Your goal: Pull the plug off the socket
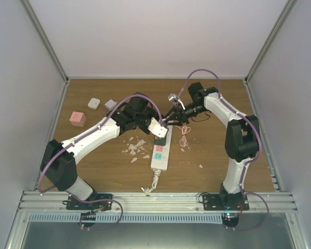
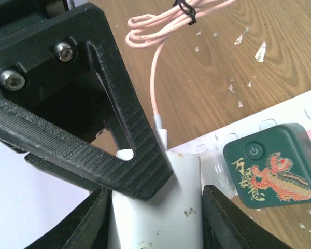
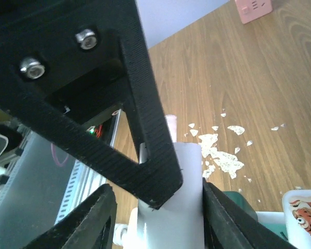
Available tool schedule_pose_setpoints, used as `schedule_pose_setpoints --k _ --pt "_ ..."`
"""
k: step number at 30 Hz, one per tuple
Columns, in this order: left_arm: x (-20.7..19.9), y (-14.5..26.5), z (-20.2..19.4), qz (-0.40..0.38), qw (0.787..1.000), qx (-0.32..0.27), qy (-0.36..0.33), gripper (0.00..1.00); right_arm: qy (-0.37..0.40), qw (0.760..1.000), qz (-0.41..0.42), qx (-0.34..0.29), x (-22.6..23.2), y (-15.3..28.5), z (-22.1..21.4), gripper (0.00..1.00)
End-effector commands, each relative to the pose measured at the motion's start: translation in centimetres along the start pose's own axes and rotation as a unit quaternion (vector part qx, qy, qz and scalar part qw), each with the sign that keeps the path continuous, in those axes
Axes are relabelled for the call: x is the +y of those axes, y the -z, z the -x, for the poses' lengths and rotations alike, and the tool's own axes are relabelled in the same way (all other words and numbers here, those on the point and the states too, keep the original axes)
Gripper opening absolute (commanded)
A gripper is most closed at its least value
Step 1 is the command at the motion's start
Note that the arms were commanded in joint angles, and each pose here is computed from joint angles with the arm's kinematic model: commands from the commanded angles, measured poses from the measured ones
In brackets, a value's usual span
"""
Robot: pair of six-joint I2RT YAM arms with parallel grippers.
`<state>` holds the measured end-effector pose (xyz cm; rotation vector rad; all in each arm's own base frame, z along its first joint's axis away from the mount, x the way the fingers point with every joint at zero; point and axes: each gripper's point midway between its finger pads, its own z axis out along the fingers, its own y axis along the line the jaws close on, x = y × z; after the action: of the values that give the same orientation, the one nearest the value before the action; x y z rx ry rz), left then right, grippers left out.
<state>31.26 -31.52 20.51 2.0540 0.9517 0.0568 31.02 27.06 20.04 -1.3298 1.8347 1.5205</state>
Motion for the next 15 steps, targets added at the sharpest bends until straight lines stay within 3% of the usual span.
schedule_pose_setpoints --k 1,6,15 --pt "2.5 1.3 -1.7 0.04 0.999 0.009 0.023 0.25 -0.012 0.999 0.024 -0.039 1.1 1.2 1.8 0.57" --pt "3.1 2.4 -3.1 0.049 0.997 0.001 0.056 0.23 -0.001 0.999 0.002 -0.054 0.6 3.0 2.6 0.78" --pt "5.3 5.5 -10.1 0.082 0.979 -0.004 0.187 0.23 0.006 0.992 -0.072 -0.101 -1.6 8.2 2.9 0.88"
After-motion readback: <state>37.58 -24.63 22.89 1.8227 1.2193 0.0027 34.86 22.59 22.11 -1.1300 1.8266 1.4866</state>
